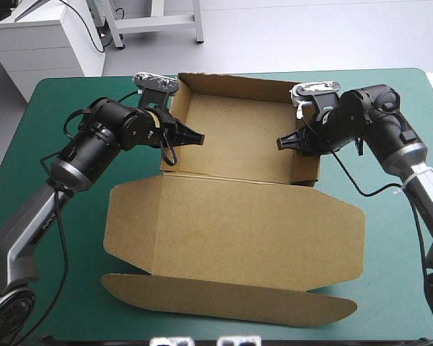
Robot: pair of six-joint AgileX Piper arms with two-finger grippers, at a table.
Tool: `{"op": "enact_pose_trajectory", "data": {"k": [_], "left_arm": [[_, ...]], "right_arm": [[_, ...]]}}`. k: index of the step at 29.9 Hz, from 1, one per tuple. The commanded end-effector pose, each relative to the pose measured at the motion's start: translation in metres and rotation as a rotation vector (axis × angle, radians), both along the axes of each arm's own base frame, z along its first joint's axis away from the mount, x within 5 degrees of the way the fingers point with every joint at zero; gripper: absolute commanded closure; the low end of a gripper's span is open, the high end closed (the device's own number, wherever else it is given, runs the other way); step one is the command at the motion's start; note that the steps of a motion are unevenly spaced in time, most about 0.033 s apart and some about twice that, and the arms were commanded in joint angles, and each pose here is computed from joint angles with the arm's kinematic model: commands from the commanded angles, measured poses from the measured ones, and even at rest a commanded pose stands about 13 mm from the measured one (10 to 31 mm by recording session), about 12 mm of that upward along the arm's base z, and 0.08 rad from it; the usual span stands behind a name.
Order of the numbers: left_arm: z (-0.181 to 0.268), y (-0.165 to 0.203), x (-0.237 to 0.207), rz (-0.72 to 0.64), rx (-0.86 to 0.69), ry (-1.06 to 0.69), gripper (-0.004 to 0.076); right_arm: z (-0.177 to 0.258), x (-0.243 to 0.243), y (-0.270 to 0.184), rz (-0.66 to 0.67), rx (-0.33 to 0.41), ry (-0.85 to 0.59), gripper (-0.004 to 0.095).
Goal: Fold the box
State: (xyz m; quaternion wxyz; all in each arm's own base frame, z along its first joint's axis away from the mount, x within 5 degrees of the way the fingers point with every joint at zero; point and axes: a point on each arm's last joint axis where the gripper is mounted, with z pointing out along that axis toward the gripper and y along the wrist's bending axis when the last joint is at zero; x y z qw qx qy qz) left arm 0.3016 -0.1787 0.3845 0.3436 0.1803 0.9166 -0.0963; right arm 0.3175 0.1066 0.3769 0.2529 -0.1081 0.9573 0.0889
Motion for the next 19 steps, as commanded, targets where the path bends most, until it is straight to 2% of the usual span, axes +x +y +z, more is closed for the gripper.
{"op": "enact_pose_trajectory", "data": {"k": [1,8,19], "left_arm": [[0.012,-0.009,-0.005,-0.064,-0.063,-0.029,0.0732],[-0.024,-0.02,0.012,-0.084,0.027,0.087,0.0732],[-0.055,-0.029,0.026,-0.102,0.085,0.164,0.0732]], "right_arm": [[0.015,0.001,0.005,0.026,0.056,-0.078,0.0922],[-0.027,0.022,0.011,0.063,-0.023,0.081,0.0922],[-0.082,0.049,0.019,0.09,-0.078,0.235,0.0922]]}}
